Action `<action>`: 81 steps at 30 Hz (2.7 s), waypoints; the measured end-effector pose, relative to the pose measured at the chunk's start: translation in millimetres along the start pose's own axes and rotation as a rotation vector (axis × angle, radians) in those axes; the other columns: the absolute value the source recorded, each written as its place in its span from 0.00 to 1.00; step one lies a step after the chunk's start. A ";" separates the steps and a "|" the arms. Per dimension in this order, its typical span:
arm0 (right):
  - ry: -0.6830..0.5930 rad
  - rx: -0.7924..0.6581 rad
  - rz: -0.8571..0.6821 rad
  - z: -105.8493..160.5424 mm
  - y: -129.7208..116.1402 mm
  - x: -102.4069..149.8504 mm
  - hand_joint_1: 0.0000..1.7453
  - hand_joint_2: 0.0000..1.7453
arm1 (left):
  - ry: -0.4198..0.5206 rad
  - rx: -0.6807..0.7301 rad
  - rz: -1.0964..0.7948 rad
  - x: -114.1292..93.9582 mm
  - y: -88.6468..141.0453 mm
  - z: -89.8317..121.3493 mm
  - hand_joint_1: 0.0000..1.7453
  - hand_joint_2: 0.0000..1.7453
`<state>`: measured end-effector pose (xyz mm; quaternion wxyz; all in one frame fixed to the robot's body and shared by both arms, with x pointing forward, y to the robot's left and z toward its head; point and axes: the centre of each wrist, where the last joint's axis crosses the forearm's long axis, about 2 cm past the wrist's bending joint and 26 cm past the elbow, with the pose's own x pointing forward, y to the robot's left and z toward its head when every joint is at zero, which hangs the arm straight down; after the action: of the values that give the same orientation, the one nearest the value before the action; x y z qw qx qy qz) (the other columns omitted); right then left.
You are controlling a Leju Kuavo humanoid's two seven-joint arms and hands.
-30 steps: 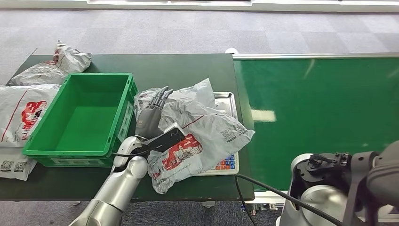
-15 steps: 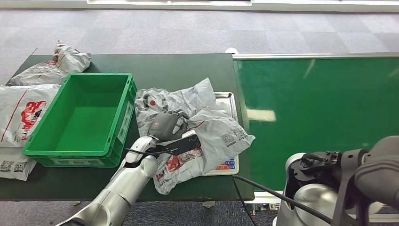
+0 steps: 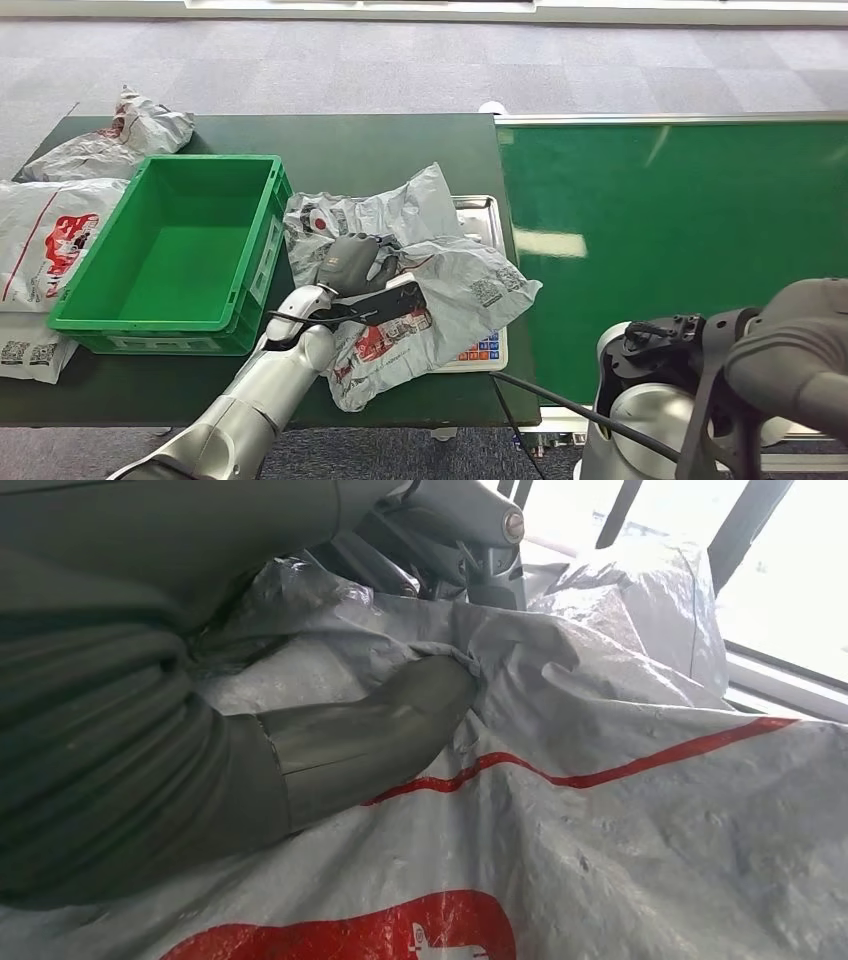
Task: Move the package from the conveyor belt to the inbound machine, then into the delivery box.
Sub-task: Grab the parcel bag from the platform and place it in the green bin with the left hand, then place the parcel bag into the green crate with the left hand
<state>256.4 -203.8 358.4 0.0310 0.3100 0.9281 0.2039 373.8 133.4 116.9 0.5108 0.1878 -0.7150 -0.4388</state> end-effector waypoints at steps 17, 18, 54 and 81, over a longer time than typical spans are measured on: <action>0.008 0.015 0.015 4.0 -3.0 -1.4 0.00 0.00 | 0.286 0.953 -0.163 -67.4 131.3 38.8 1.00 1.00; 0.007 0.015 0.016 4.1 -3.1 -1.4 0.00 0.00 | 0.309 0.977 -0.164 -72.2 135.3 43.9 1.00 1.00; 0.000 0.035 0.023 6.5 -1.8 -0.7 0.00 0.00 | 1.069 0.449 -0.478 -182.0 114.1 83.6 0.00 0.00; 0.012 0.044 0.019 9.6 -0.2 -1.8 0.00 0.00 | 0.937 0.639 -0.467 -177.9 131.7 92.7 0.00 0.00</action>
<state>259.5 -201.5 349.5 0.0166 0.3183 0.9295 0.1854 387.0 373.0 115.5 0.5795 0.6563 -0.4508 -0.1736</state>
